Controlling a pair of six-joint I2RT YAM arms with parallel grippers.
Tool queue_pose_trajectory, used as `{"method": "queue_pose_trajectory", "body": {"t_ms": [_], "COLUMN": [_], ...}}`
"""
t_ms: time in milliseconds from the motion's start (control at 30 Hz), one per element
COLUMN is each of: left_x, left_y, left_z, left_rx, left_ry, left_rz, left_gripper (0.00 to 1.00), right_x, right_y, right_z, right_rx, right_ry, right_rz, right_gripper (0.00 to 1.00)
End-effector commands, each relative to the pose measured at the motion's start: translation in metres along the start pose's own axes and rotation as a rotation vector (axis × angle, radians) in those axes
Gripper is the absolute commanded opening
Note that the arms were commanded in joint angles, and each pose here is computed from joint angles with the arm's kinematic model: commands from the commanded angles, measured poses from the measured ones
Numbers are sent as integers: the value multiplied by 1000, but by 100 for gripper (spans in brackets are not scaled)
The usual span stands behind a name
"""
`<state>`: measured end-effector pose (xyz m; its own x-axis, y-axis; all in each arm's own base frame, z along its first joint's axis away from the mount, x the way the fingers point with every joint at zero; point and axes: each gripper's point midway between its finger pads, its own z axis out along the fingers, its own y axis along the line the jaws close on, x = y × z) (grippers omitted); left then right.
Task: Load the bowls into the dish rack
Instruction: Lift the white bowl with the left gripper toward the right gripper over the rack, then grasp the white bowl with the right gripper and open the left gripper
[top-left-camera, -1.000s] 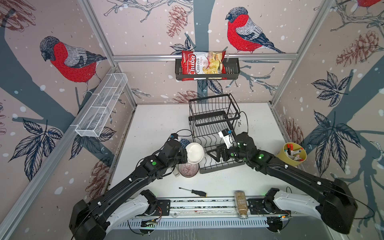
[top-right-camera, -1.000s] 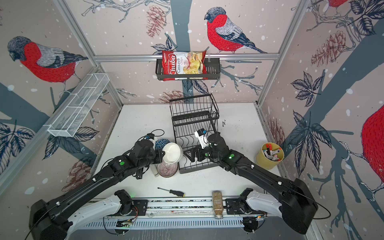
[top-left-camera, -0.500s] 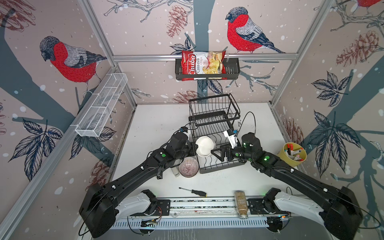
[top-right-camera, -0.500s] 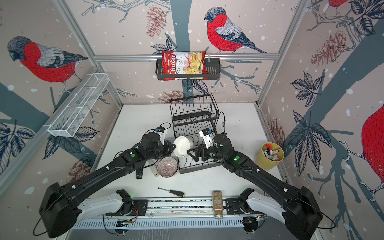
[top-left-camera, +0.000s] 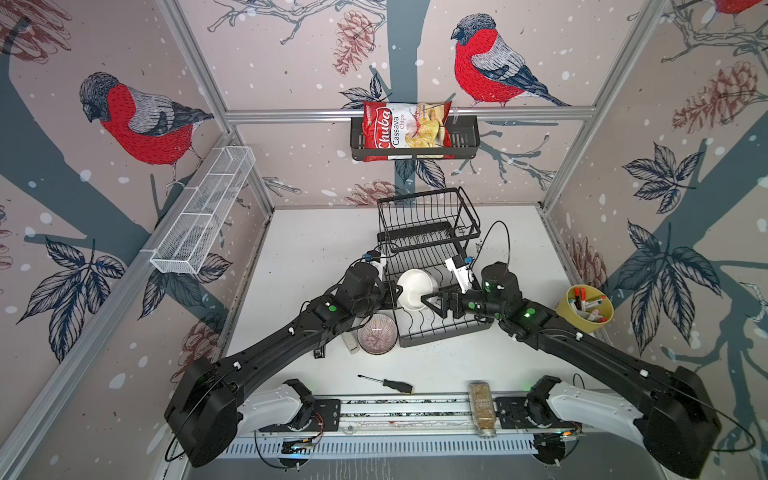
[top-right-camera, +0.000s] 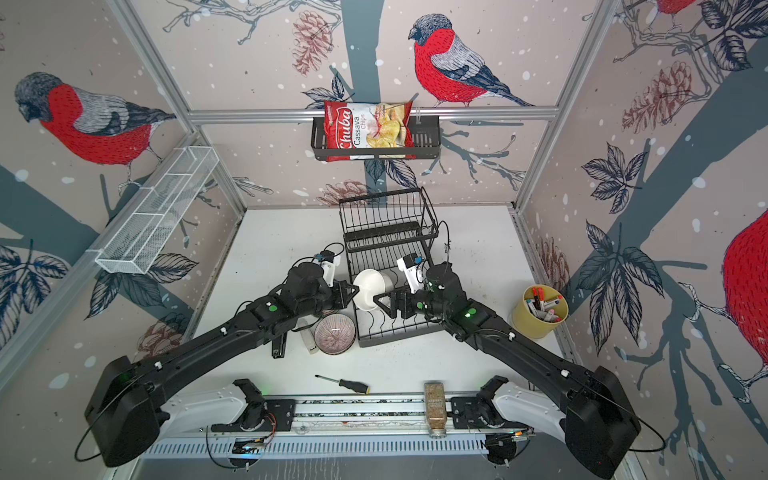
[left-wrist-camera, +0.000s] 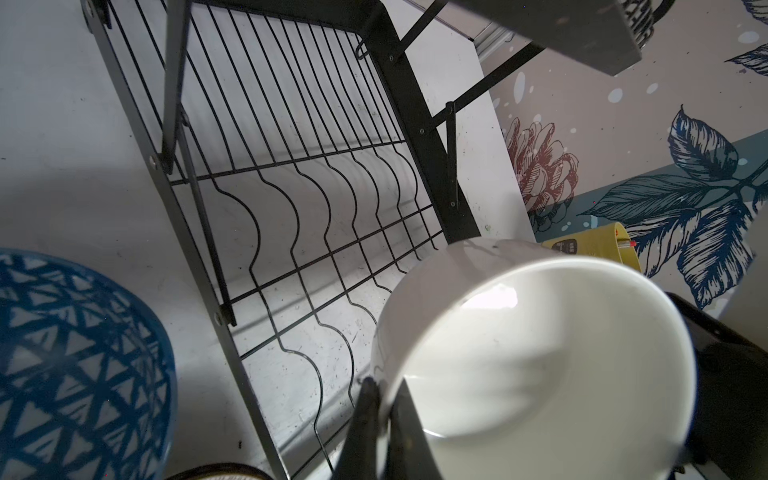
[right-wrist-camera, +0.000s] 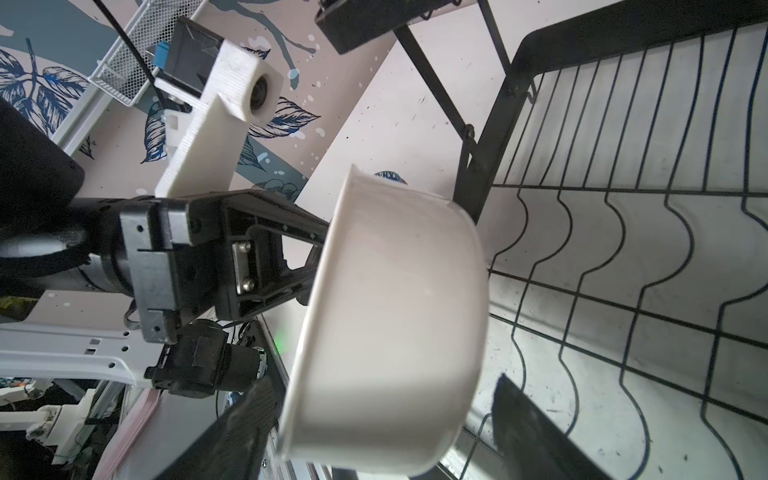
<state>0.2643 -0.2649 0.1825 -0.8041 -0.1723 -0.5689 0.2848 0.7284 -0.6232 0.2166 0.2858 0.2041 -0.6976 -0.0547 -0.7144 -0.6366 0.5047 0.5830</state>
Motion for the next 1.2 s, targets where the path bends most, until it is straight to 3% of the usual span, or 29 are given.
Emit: {"method": "queue_pose_trajectory", "body": {"t_ms": [0,67,233,400,733,900,1167], "left_x": [-18,-18,-17,-17,-15,-15,-14], "left_y": [-23,-23,-25,-26,-24,-23,-18], "left_z": [-1,1,6,10,14,16,16], "left_rx": [101,105,121,128,123,118,95], "left_ry": [-68,-67,-63,-57,-48,-46,-47], "left_rz": [14,11,7,7,4,4,5], "left_gripper": [0,0,0,0,1,18,58], "right_x": [-11,-12,-15,-16,-18,-19,-22], "right_y": [11,12,15,16,14,7,-16], "right_z": [-1,-1,0,2,1,2,3], "right_rx": [-48,-54,-68,-76,-54,-13,113], "right_ry": [-29,-32,-32,-29,-28,-32,-48], "right_rz": [-9,-10,-7,-3,-14,-11,-16], "right_gripper": [76,70,68,53,44,41,40]}}
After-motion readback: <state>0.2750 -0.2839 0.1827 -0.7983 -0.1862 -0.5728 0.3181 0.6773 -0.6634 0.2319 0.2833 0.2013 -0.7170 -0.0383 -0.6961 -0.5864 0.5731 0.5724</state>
